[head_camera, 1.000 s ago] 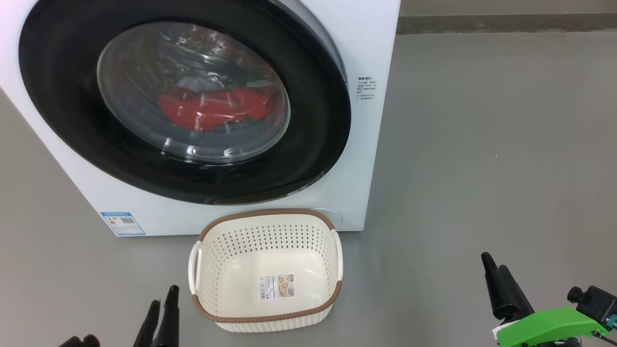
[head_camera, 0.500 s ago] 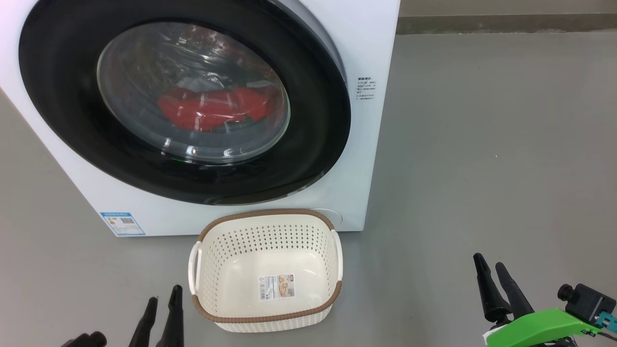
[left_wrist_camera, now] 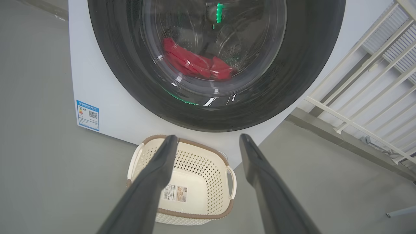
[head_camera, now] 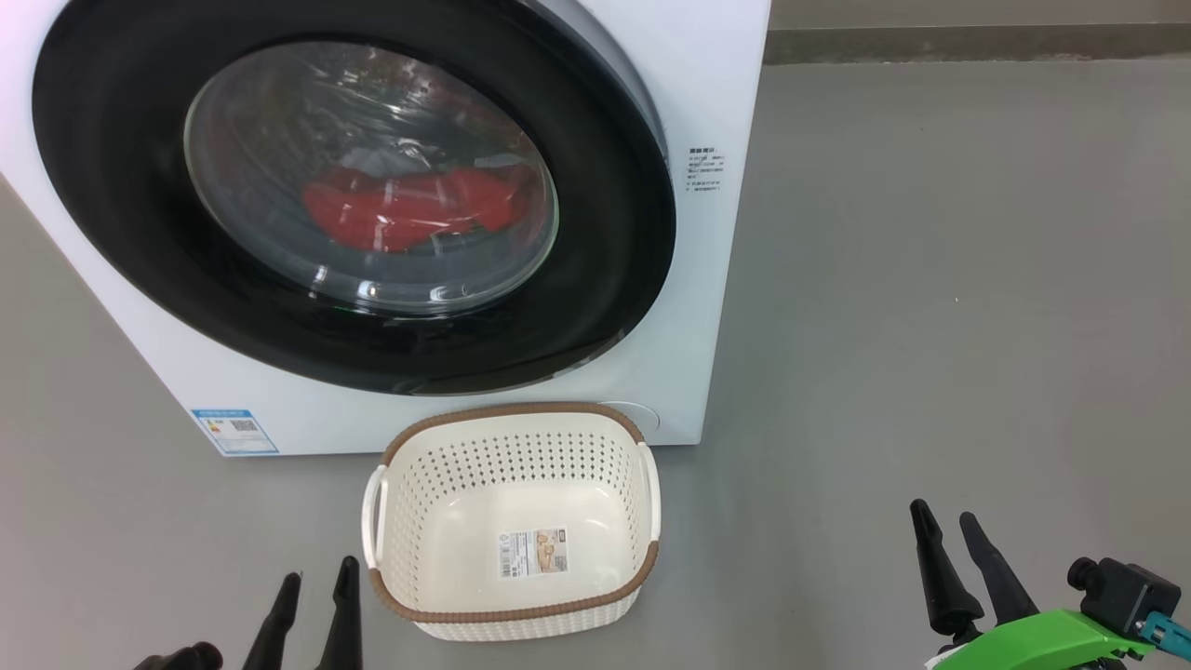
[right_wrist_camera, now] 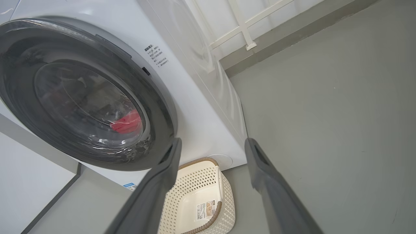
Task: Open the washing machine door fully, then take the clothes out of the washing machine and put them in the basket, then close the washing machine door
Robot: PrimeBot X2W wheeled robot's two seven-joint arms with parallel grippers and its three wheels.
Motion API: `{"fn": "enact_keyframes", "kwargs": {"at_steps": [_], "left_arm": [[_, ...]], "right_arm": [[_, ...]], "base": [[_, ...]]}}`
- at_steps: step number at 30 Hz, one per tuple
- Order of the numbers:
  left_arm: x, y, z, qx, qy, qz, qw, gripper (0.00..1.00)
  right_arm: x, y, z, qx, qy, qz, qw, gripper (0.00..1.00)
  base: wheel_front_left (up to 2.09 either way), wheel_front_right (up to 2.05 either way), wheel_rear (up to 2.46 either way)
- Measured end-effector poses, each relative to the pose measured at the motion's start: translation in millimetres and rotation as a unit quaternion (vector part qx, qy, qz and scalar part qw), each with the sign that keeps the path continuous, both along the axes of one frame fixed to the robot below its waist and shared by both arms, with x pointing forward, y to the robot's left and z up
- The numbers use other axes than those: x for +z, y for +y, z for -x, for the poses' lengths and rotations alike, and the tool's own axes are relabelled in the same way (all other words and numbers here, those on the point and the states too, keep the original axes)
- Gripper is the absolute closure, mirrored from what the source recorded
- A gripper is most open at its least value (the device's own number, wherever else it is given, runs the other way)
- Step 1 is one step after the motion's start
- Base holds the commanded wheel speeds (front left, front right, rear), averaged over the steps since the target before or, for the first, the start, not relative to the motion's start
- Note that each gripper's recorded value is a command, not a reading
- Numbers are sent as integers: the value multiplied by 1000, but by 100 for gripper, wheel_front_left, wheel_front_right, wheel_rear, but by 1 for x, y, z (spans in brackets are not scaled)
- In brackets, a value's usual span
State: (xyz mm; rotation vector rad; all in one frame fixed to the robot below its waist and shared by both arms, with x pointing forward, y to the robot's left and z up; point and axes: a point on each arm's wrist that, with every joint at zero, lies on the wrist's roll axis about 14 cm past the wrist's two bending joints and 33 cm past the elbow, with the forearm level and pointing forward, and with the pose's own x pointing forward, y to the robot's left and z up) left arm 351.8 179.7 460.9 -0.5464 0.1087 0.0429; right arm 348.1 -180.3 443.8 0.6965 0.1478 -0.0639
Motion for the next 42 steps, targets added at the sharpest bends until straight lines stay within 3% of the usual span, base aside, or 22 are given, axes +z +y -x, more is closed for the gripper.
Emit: {"fn": "enact_keyframes", "kwargs": {"at_steps": [18,33,42], "left_arm": [[9,-2,-1,-20,-26,-108,994,0],[9,-7,0,-42,-39,-194,979,0],[11,-7,0,-42,-46,-206,977,0]], "right_arm": [[4,1,0,10,-18,67,998,0],[7,4,0,25,-33,130,991,0],[6,2,4,27,-35,154,987,0]], "base": [[0,0,0],[0,0,0],[0,0,0]]}}
